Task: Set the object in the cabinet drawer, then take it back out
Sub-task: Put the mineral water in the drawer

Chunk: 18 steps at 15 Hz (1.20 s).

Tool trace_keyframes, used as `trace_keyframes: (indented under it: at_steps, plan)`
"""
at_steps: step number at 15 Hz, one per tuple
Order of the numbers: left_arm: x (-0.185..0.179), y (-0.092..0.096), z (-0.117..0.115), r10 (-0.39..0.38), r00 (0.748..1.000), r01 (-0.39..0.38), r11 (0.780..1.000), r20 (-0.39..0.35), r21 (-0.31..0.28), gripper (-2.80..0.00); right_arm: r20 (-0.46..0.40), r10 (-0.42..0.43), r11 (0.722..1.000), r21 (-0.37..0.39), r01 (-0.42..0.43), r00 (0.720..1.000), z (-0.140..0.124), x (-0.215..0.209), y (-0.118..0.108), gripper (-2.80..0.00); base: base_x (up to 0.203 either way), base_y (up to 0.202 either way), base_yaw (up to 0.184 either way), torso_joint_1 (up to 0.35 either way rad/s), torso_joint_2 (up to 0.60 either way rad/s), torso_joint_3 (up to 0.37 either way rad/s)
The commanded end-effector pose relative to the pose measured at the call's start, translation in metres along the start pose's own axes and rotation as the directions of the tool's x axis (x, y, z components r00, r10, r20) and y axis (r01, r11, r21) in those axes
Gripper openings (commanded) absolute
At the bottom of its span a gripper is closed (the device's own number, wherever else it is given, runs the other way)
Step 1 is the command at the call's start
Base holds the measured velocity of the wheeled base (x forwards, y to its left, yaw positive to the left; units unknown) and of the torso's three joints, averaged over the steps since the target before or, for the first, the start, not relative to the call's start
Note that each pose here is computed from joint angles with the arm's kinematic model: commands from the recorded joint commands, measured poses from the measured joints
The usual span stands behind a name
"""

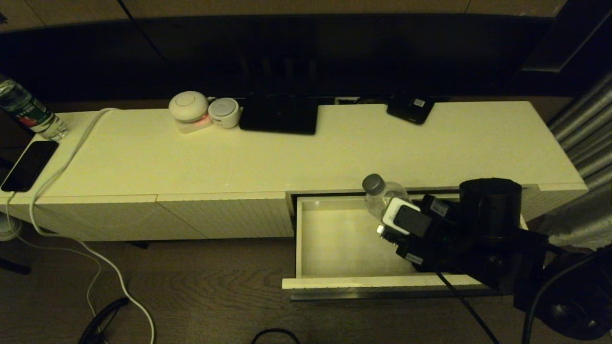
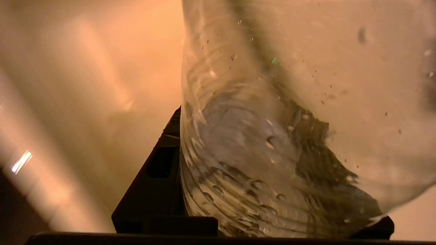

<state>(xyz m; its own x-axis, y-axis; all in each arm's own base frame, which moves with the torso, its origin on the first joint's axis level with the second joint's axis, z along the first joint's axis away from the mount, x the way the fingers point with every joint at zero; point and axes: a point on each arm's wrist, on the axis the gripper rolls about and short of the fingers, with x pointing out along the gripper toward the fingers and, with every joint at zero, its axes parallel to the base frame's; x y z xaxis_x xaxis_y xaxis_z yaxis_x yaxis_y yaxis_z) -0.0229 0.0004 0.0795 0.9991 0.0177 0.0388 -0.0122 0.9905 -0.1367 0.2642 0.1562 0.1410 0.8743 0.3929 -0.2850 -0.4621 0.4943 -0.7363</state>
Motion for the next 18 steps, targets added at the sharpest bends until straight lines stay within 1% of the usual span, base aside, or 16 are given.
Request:
trace_keyframes:
  at_steps: [1,2,4,7,9,12,14,16,18]
  plan:
    - [0.000,0.000,0.000,0.000,1.000,0.000,1.000,0.003,-0.002,-2.80,-0.049,0.091,0.994,-0.054,-0.094,0.995,-0.026,-0.006,0.014,-2.80,0.000,0.000,0.000,0.000,0.00,0.000]
    - [0.000,0.000,0.000,0.000,1.000,0.000,1.000,0.003,-0.002,-2.80,-0.076,0.136,0.987,-0.079,-0.142,0.988,-0.038,-0.005,0.021,-2.80,0.000,0.000,0.000,0.000,0.00,0.000]
    - [0.000,0.000,0.000,0.001,1.000,-0.001,1.000,0.001,-0.001,-2.80,-0.103,0.197,0.975,-0.089,-0.206,0.975,-0.053,-0.002,0.029,-2.80,0.000,0.000,0.000,0.000,0.00,0.000]
    - [0.000,0.000,0.000,0.000,1.000,0.000,1.000,0.003,-0.002,-2.80,-0.115,0.215,0.971,-0.078,-0.225,0.970,-0.061,0.001,0.029,-2.80,0.000,0.000,0.000,0.000,0.00,0.000]
    - [0.000,0.000,0.000,0.001,1.000,-0.001,1.000,0.001,-0.001,-2.80,-0.140,0.228,0.964,-0.106,-0.244,0.963,-0.072,0.001,0.024,-2.80,0.000,0.000,0.000,0.000,0.00,0.000]
    - [0.000,0.000,0.000,0.000,1.000,0.000,1.000,0.002,-0.002,-2.80,-0.175,0.293,0.932,-0.168,-0.322,0.940,-0.087,0.002,0.021,-2.80,0.000,0.000,0.000,0.000,0.00,0.000]
    - [0.000,0.000,0.000,0.000,1.000,0.000,1.000,0.003,-0.002,-2.80,-0.188,0.308,0.921,-0.188,-0.342,0.933,-0.092,0.008,0.019,-2.80,0.000,0.000,0.000,0.000,0.00,0.000]
    - [0.000,0.000,0.000,0.000,1.000,0.000,1.000,0.003,-0.002,-2.80,-0.192,0.308,0.914,-0.212,-0.345,0.932,-0.092,0.016,0.015,-2.80,0.000,0.000,0.000,0.000,0.00,0.000]
    - [0.000,0.000,0.000,0.000,1.000,0.000,1.000,0.003,-0.002,-2.80,-0.190,0.300,0.916,-0.215,-0.338,0.935,-0.090,0.026,0.009,-2.80,0.000,0.000,0.000,0.000,0.00,0.000]
